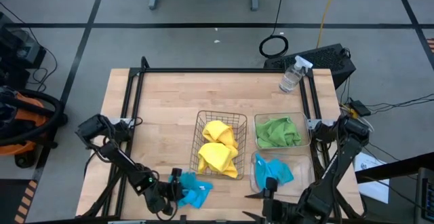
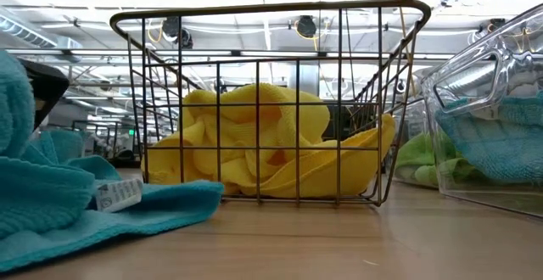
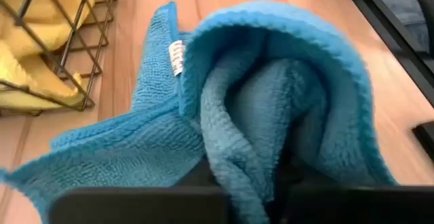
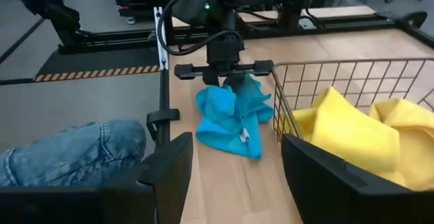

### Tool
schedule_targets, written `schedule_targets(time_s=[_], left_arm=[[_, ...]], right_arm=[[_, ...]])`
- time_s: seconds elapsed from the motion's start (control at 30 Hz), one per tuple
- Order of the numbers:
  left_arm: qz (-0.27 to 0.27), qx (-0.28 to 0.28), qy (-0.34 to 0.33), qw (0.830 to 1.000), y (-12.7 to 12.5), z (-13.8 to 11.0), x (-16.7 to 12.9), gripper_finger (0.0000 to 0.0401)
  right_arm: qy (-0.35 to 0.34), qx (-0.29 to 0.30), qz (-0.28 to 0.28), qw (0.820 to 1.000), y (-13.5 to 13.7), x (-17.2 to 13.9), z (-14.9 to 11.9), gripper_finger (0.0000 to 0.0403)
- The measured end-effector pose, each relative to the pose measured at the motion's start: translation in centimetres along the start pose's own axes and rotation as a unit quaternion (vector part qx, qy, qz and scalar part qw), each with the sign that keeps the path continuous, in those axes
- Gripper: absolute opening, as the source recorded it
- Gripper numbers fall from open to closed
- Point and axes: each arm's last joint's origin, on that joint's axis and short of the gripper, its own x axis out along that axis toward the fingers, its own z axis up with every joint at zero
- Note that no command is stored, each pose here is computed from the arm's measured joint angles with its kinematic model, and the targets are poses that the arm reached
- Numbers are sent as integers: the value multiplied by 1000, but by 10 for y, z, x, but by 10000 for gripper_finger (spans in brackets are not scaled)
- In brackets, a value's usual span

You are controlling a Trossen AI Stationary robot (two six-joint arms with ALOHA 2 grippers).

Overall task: Sort microfiber towel by color & place in baskets
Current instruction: Put the blue microfiber cloth into the bottom transparent bin

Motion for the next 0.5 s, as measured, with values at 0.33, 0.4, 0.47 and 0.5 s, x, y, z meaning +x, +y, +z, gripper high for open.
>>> schedule_targets(time_s=[0.33,0.4,0.47,0.5], left_arm=[[-56,41,-82,994,-4,31,-25,21],[-57,47,-99,992,-3,39,-32,19],[-56,50,-113,991,-3,46,-37,19],[-58,52,-120,990,-3,49,-40,19]], right_arm=[[-37,-74,11,996,27,37,-23,215],[-53,-97,15,994,32,47,-26,215],[-71,-111,17,991,36,57,-26,215],[-79,-116,17,990,37,61,-26,215]])
